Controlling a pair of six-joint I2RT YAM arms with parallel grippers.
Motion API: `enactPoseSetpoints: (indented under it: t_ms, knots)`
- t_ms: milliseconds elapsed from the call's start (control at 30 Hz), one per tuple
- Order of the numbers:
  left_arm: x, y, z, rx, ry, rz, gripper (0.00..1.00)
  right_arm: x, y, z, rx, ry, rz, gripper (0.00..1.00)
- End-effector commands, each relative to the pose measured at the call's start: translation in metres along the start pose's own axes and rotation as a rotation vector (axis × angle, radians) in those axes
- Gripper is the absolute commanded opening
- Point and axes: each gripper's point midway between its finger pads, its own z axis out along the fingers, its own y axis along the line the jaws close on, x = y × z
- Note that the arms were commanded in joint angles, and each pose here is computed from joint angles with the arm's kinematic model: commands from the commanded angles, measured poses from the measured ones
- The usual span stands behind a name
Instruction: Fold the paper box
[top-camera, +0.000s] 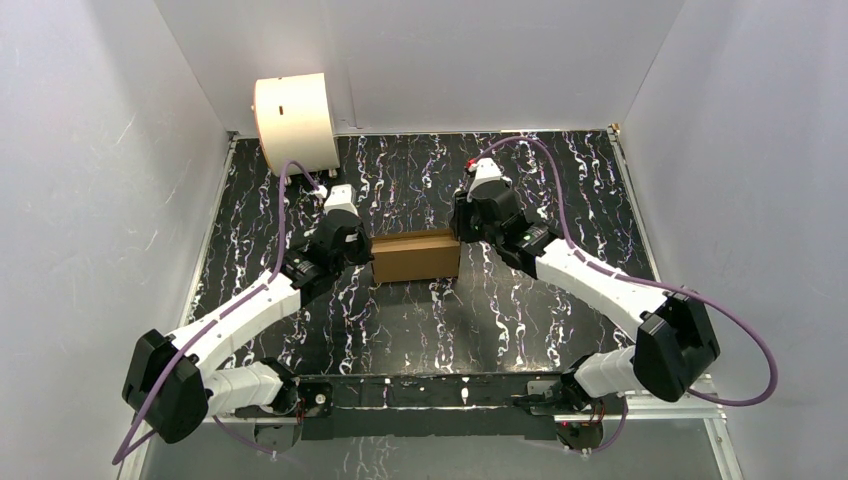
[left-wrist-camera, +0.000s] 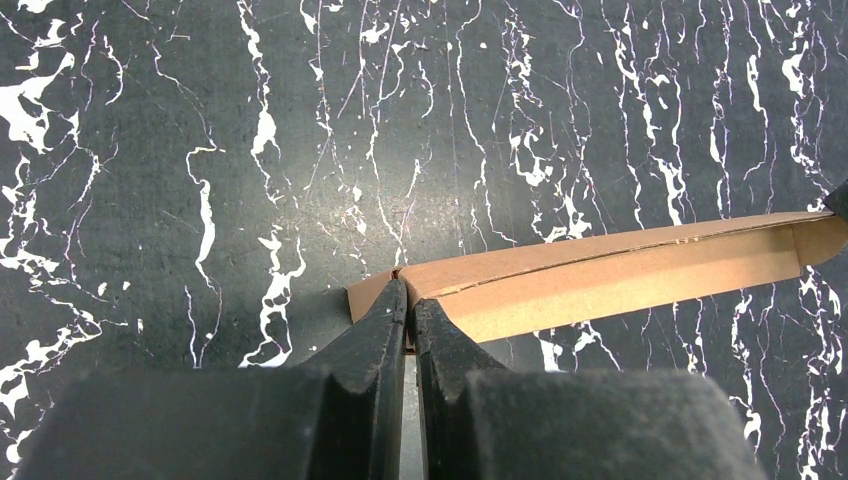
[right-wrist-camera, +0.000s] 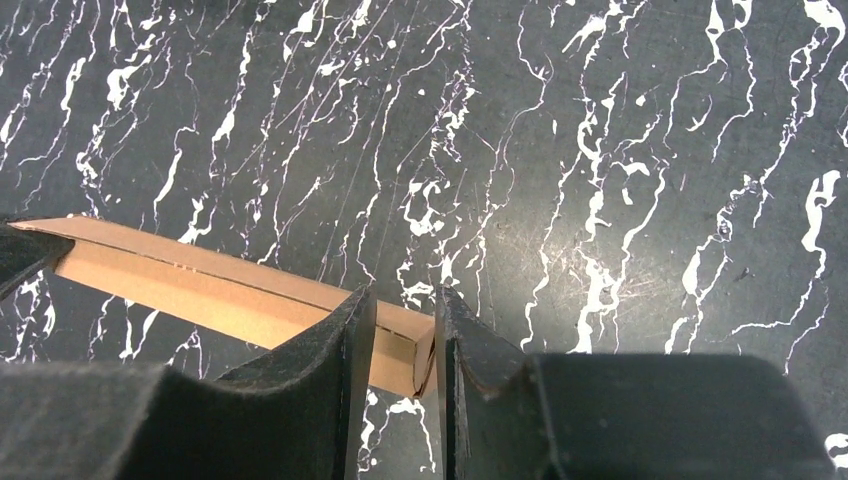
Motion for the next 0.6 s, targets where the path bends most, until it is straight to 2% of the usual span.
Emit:
enactPoseSetpoints:
  t_ms: [0,367,567]
  knots:
    - [0.062,0.033,-0.002,-0.108,0.206,0.096,0.02,-0.03,0.016,0.001,-0.06,-0.072,0.024,0.37]
    - [0.062,0.028,-0.002,-0.095,0.199,0.082,0.06,0.027,0.008,-0.004,-0.117,0.018,-0.026,0.36]
    - [0.061,0.026,-0.002,-0.085,0.193,0.066,0.08,0.04,0.003,-0.006,-0.12,0.005,-0.033,0.37]
